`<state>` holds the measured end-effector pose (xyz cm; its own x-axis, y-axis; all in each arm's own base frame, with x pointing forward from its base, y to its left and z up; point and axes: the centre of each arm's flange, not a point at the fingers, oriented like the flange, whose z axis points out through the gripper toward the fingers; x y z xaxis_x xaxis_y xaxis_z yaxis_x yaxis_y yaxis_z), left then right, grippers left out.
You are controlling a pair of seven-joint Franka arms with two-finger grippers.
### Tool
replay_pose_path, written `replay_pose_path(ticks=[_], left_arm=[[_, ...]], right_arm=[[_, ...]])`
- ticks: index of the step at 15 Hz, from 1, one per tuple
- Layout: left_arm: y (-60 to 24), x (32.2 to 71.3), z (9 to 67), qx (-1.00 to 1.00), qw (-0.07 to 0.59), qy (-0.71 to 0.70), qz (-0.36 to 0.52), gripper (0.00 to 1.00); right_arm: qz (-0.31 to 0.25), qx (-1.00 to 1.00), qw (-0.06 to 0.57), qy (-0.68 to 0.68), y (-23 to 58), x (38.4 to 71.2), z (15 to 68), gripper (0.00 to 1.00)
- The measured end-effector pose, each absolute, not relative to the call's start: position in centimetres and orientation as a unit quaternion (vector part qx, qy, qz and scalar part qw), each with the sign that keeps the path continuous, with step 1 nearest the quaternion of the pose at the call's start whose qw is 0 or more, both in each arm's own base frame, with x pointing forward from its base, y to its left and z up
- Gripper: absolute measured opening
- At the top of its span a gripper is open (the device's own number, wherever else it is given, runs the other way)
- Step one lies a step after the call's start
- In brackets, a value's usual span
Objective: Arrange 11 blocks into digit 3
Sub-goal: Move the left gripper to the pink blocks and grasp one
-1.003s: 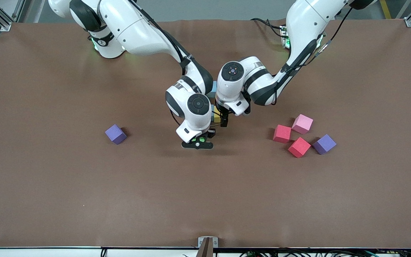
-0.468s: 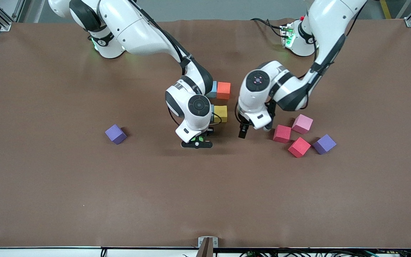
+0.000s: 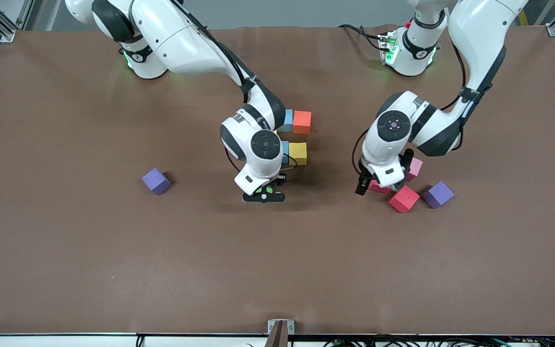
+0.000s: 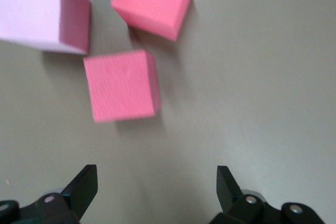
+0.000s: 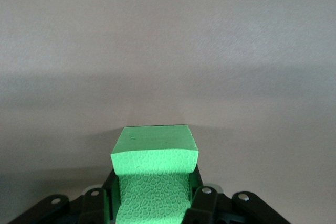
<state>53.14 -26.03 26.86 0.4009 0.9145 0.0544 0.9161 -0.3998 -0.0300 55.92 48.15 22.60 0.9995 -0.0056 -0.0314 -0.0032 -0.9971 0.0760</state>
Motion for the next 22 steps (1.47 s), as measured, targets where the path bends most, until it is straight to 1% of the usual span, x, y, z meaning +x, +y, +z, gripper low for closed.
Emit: replay_pose_path(ticks=[3,5,9,11,18,22], left_arm=[[-23.3,53.3,25.7,-0.828,0.020,-0.560,-0.014,1.00],[-22.0,53.2,24.9,-0.826,0.015,-0.564,-0.016,1.00],[-19.6,53.0,23.7,-0.822,0.025,-0.569,-0.017,1.00],[-19.2,52.8,23.4,-0.820,0.025,-0.571,-0.015,1.00],[-19.1,52.5,22.4,-0.804,0.003,-0.594,-0.016,1.00],[-19.4,52.1,20.7,-0.792,0.008,-0.609,-0.022,1.00]], right_arm=[[-0.013,0.999,0.035,-0.004,47.3,56.9,23.1,0.53],[-0.012,0.999,0.034,-0.004,47.3,57.0,23.2,0.53],[-0.009,0.999,0.030,-0.002,47.4,57.0,23.3,0.53],[-0.003,1.000,0.022,0.007,47.7,57.0,23.4,0.53],[-0.014,1.000,0.015,0.014,46.9,56.9,22.2,0.53],[-0.017,1.000,0.003,0.005,46.5,56.9,22.1,0.53]])
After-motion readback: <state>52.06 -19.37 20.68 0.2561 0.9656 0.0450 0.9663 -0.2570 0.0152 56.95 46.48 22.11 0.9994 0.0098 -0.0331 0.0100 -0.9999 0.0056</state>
